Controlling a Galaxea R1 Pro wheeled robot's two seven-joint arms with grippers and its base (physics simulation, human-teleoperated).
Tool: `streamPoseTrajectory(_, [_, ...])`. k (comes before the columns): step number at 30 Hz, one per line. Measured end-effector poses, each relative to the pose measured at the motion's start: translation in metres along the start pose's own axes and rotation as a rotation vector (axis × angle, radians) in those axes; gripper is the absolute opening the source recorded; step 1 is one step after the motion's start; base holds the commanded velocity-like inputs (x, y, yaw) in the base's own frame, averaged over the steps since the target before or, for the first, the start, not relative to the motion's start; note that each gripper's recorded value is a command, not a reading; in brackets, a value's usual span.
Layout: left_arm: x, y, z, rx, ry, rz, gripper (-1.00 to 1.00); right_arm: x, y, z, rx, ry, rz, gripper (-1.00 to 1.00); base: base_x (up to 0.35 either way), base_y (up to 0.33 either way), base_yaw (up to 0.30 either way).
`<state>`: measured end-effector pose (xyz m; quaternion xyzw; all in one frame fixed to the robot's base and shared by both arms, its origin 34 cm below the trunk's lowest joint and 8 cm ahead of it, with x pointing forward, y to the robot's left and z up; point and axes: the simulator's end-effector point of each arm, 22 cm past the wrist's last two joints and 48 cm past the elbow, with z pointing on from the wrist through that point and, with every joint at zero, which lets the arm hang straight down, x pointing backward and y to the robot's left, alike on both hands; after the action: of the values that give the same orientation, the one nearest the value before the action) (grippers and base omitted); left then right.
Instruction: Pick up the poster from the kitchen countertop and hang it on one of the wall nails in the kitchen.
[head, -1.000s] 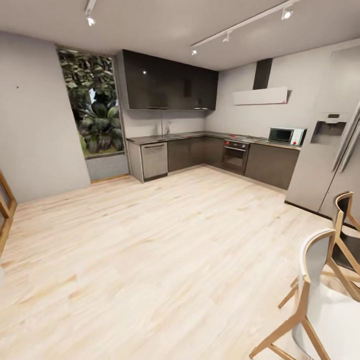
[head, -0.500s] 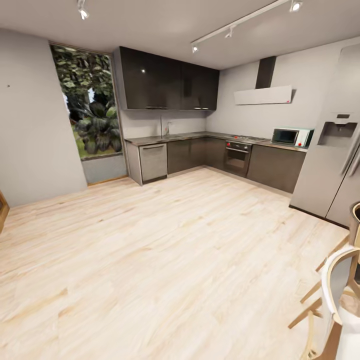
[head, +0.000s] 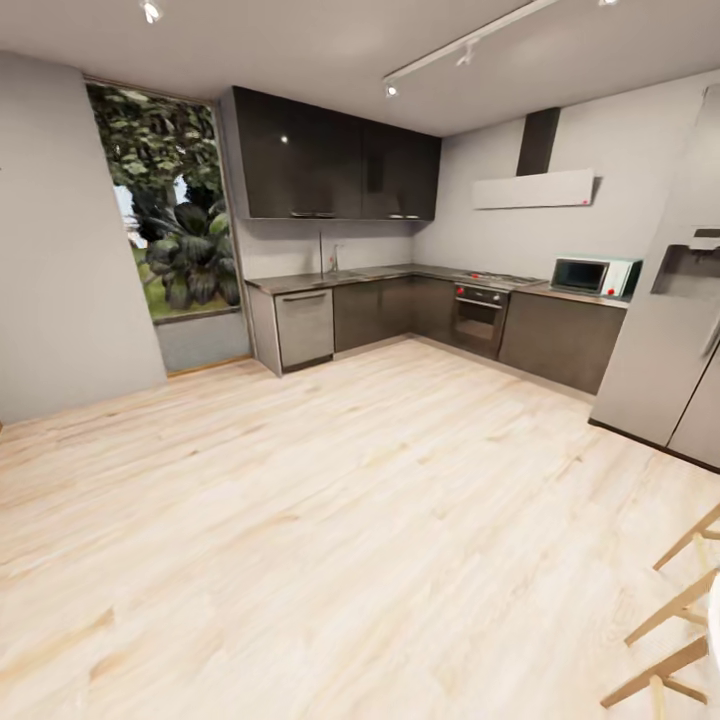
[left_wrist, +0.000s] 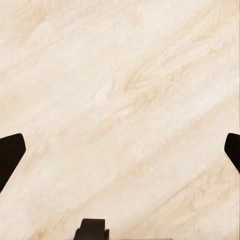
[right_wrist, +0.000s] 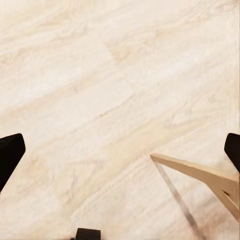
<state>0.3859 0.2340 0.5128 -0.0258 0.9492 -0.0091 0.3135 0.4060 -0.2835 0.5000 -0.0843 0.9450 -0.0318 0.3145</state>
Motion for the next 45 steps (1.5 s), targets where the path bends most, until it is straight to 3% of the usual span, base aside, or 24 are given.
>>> streamPoseTrajectory(45, [-0.0008,0.0,0.0001,0.0,-0.003,0.0,1.0,0.0,0.0001,0.0,0.0,0.0,-0.001,1.0,0.335,0.0,0.0])
